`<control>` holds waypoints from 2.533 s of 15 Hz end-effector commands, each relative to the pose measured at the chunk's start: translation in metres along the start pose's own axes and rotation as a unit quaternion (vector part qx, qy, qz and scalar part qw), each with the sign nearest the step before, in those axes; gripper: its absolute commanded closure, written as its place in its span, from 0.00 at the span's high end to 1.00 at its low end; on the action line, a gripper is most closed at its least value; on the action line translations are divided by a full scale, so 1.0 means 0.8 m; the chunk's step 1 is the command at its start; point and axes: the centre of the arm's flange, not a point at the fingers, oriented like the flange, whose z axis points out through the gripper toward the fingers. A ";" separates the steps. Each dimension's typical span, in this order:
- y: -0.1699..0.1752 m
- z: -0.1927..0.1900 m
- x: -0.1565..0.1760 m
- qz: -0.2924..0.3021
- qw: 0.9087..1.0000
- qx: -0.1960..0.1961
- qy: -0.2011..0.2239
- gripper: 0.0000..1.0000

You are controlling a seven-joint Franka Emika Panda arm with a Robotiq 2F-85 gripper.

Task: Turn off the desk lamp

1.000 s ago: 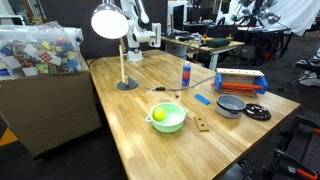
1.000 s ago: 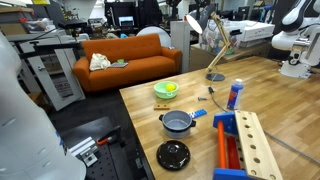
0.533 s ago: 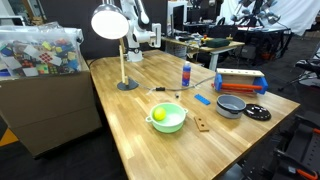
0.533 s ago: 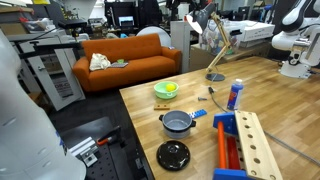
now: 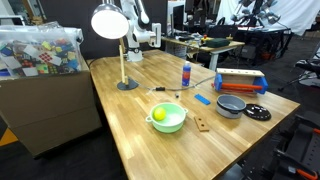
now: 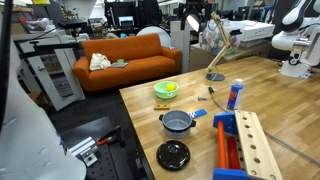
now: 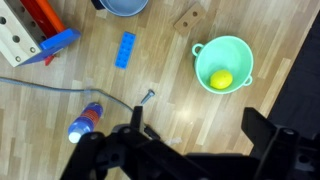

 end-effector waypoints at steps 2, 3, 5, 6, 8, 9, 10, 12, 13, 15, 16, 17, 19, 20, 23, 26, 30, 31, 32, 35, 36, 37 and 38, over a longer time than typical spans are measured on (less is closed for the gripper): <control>0.000 -0.002 0.003 0.003 1.000 0.000 0.002 1.00; 0.000 -0.004 0.003 0.004 1.000 0.000 0.004 1.00; 0.000 -0.005 0.003 0.004 1.000 0.000 0.004 1.00; 0.000 -0.005 0.003 0.004 1.000 0.000 0.004 1.00; -0.003 -0.004 0.014 0.009 1.000 0.004 0.009 1.00; -0.005 -0.004 0.020 0.010 1.000 0.007 0.011 1.00; -0.006 -0.004 0.028 0.008 1.000 0.008 0.011 1.00; -0.009 -0.002 0.045 0.007 1.000 0.012 0.011 1.00; -0.010 0.002 0.055 0.006 1.000 0.014 0.008 1.00; -0.009 0.015 0.076 0.012 1.000 0.015 0.002 1.00; -0.006 0.022 0.087 0.020 1.000 0.010 0.003 1.00; -0.004 0.030 0.098 0.029 1.000 0.009 0.001 1.00; -0.002 0.041 0.119 0.043 0.999 0.013 -0.002 1.00; -0.001 0.045 0.130 0.050 0.999 0.013 -0.004 1.00; 0.003 0.051 0.151 0.066 0.998 0.020 -0.010 1.00; 0.004 0.062 0.132 0.059 0.998 0.017 0.000 1.00; 0.002 0.059 0.134 0.060 0.998 0.017 0.000 1.00; 0.002 0.059 0.134 0.060 0.998 0.017 -0.001 1.00; 0.002 0.059 0.134 0.060 0.998 0.017 -0.001 1.00; 0.002 0.059 0.134 0.060 0.998 0.017 -0.001 1.00; 0.004 0.059 0.136 0.066 0.998 0.019 0.001 1.00; 0.006 0.059 0.140 0.069 0.997 0.019 0.003 1.00; 0.009 0.057 0.146 0.070 0.997 0.022 0.003 1.00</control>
